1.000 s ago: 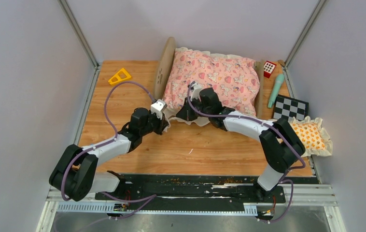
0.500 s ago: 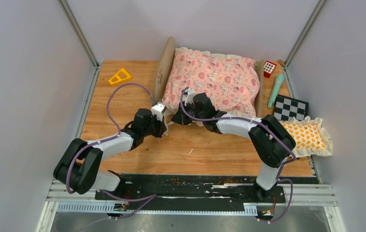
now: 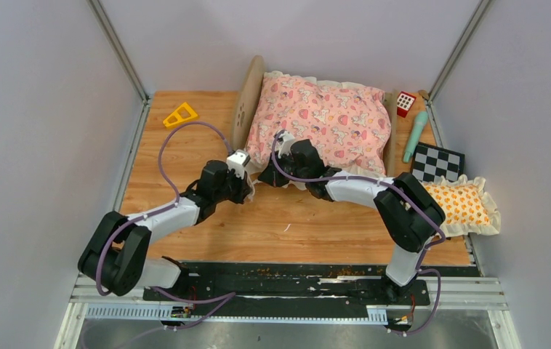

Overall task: Set up the pet bed
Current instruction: Tie the ropes to the bed frame.

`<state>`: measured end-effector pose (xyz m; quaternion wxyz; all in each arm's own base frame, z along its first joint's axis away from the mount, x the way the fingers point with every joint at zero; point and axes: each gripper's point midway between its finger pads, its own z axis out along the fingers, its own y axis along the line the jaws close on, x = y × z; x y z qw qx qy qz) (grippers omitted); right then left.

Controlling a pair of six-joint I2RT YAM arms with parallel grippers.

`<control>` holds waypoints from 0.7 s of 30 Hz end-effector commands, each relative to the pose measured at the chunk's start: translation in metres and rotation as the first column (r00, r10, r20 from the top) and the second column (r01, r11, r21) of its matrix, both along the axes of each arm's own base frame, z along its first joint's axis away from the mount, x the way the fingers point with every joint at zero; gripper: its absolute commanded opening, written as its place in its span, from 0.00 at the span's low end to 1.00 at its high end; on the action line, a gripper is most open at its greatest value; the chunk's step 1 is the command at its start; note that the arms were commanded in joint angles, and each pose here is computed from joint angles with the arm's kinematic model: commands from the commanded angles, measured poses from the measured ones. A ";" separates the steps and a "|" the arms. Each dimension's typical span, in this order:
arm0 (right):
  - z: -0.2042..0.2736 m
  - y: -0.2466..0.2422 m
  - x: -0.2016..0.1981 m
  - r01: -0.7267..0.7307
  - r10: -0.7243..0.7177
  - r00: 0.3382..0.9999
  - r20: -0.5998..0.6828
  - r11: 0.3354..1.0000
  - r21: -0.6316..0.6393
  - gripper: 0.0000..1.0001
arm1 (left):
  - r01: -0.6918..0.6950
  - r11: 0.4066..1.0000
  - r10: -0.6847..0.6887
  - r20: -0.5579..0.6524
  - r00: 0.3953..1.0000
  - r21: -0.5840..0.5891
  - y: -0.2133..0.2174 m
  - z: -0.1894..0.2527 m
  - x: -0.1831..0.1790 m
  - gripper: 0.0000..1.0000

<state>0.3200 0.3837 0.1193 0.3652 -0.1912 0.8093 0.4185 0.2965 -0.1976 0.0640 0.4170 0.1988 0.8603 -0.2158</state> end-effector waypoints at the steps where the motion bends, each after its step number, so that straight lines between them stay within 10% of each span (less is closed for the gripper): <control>1: 0.023 0.004 0.011 0.021 -0.025 0.997 0.077 0.998 0.052 0.00 | 0.024 0.996 -0.014 0.121 0.993 -0.087 -0.013 0.045 0.013 0.01; 21: 0.034 0.007 0.020 0.039 -0.045 0.995 0.094 0.997 0.069 0.00 | 0.011 0.995 0.001 0.122 0.993 -0.096 -0.011 0.052 0.012 0.26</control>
